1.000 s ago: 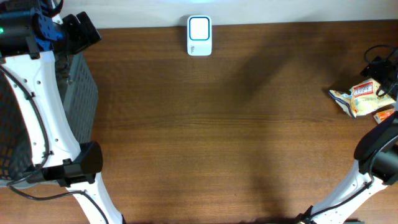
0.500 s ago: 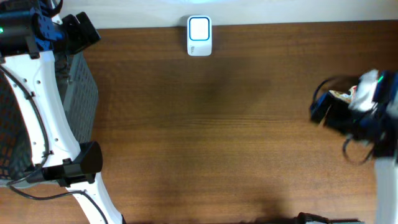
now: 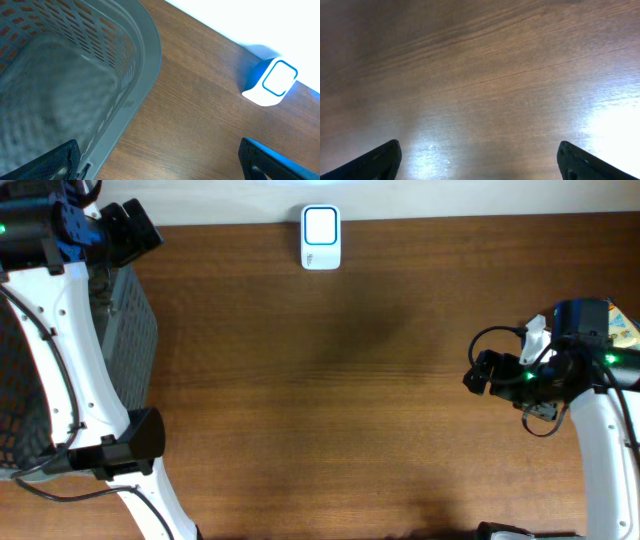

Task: Scan the item barcode

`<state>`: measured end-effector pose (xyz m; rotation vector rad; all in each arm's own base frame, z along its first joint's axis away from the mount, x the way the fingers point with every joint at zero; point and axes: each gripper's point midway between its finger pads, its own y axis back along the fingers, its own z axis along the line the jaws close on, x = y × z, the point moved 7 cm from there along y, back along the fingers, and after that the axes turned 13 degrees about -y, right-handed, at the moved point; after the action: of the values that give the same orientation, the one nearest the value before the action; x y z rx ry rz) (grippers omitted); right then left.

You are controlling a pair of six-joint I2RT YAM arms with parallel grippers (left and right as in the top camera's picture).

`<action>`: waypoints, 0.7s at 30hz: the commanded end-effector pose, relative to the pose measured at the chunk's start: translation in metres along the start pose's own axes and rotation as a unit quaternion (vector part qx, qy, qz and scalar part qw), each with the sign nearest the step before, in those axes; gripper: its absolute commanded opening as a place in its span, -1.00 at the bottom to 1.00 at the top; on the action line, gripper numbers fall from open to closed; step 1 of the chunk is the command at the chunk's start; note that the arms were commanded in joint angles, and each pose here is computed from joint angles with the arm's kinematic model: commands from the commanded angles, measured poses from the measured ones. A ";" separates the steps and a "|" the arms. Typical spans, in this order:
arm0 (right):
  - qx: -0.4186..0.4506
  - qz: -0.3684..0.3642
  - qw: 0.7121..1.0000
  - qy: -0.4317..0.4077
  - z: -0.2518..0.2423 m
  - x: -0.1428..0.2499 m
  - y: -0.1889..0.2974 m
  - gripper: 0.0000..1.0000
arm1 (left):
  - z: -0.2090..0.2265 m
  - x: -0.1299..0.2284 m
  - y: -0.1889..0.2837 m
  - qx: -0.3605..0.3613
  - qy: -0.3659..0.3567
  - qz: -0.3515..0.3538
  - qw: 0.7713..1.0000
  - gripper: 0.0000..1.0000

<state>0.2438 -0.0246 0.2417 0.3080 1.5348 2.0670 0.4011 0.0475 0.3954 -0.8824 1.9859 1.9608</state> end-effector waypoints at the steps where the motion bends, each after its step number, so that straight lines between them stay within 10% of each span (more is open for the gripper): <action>1: -0.012 0.017 0.999 0.037 0.003 0.007 -0.020 0.97 | 0.000 0.000 0.007 0.004 0.005 -0.006 1.000 0.98; 8: -0.166 -0.201 0.941 0.216 0.037 0.056 -0.043 0.97 | 0.000 0.000 0.007 0.004 0.005 -0.006 1.000 0.98; 21: -0.229 -0.493 0.812 0.212 -0.015 0.088 -0.058 0.97 | 0.000 0.000 0.007 0.004 0.005 -0.006 1.000 0.98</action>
<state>0.1821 0.0279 0.1769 -0.9964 0.9769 1.6278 0.4004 0.0474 0.3961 -0.8836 1.9848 1.9597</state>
